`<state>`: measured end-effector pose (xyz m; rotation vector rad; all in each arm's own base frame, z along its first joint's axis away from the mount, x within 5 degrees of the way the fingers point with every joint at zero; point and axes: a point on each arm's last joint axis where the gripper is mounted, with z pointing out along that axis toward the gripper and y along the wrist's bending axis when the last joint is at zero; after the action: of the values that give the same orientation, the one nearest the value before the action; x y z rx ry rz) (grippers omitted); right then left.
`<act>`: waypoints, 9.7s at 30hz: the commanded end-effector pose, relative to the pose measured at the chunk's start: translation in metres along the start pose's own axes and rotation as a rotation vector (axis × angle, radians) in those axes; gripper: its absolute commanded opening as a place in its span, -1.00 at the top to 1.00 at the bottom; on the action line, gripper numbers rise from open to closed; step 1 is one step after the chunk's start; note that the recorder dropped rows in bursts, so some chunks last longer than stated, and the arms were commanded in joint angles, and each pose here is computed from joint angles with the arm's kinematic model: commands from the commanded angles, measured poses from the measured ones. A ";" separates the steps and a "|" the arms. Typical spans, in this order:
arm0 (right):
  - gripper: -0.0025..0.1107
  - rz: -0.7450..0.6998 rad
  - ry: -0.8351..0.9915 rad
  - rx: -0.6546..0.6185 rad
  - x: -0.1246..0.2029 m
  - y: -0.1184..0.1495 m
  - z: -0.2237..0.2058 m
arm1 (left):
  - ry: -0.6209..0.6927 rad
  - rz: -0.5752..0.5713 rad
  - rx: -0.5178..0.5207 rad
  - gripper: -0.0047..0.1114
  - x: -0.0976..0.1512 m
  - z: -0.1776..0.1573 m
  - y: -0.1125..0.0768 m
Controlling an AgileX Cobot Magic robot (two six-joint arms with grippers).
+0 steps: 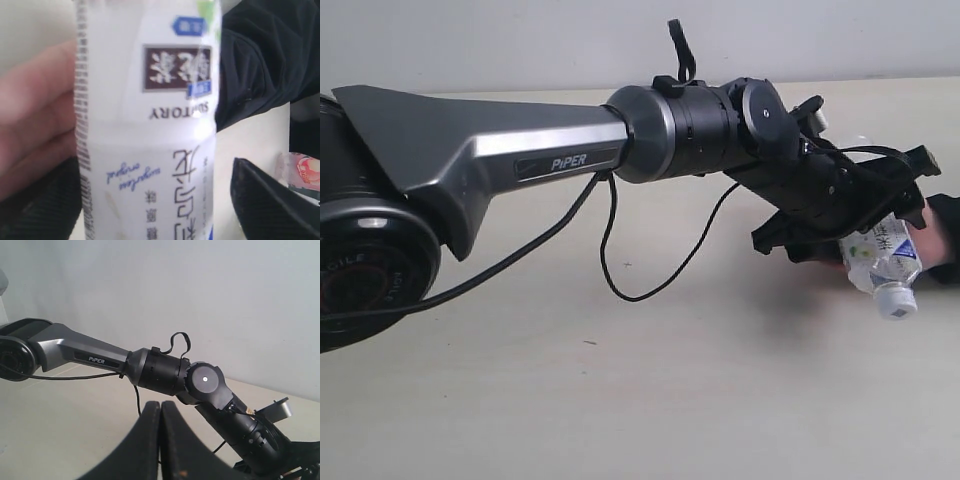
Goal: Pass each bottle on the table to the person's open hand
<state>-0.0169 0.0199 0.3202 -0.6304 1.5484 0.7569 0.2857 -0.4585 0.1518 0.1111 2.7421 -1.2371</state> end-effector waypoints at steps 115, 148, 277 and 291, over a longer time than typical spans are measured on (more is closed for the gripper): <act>0.96 -0.003 0.005 -0.002 0.002 0.000 0.001 | -0.917 0.734 -0.461 0.92 0.107 -0.397 0.138; 0.96 -0.003 0.005 -0.002 0.002 0.000 0.001 | -1.190 0.864 -0.499 0.92 0.215 -0.469 0.127; 0.96 0.007 0.091 0.777 0.123 -0.079 0.040 | -1.116 0.402 -0.725 0.92 0.231 -0.386 0.255; 0.96 0.008 0.094 0.778 0.123 -0.079 0.040 | -1.116 0.402 -0.725 0.92 0.231 -0.386 0.255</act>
<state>0.0546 0.0048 0.1883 -0.0699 1.7718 0.1036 0.0533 0.0025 0.1810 -0.0747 1.8497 -0.0358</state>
